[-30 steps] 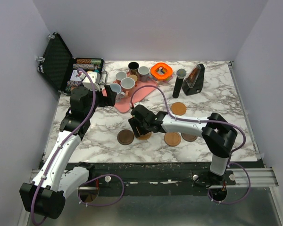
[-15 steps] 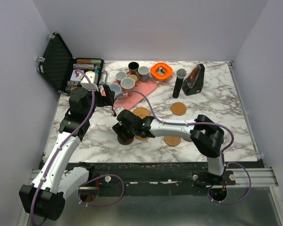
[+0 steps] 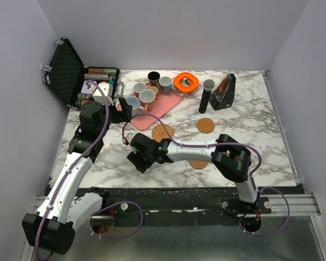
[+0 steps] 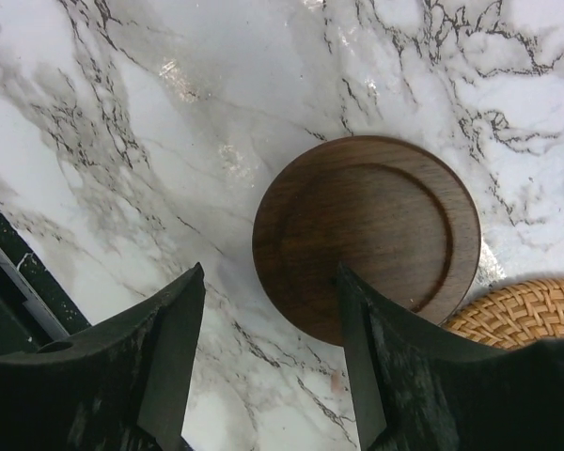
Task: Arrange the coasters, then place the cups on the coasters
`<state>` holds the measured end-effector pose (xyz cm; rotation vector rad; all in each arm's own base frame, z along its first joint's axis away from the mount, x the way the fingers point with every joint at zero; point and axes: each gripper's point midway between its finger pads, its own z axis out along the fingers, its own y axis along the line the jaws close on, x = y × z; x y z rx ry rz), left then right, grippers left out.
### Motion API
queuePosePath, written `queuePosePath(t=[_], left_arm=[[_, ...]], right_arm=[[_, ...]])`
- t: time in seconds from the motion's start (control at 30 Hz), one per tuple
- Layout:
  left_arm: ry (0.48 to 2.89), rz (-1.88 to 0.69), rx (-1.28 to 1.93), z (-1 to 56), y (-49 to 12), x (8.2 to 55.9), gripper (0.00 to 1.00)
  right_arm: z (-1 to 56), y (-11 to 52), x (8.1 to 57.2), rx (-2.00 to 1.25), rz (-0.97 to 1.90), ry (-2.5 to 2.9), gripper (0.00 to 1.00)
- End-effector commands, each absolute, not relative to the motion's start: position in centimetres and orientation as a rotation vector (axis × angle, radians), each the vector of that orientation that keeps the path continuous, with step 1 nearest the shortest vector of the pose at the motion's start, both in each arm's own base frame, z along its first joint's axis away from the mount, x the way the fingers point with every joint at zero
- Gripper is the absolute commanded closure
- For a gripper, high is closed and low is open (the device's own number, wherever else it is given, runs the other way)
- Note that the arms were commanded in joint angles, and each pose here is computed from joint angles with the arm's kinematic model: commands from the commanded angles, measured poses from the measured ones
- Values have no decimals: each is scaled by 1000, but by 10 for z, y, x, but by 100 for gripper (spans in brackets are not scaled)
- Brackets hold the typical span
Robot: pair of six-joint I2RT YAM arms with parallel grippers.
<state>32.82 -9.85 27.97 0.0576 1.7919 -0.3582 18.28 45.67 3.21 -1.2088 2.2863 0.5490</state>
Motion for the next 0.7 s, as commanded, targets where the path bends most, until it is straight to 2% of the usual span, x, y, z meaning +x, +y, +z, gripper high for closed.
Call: queuePosePath(t=[0.0, 0.4, 0.67], left_arm=[[1785, -350, 39, 280, -96, 327, 3], [1788, -327, 19, 279, -92, 328, 3], [1791, -324, 17, 277, -91, 329, 3]], right_arm=[[18, 443, 159, -1289, 539, 2367, 35], [11, 392, 115, -1351, 472, 2496, 36], [9, 355, 106, -1259, 385, 2599, 37]])
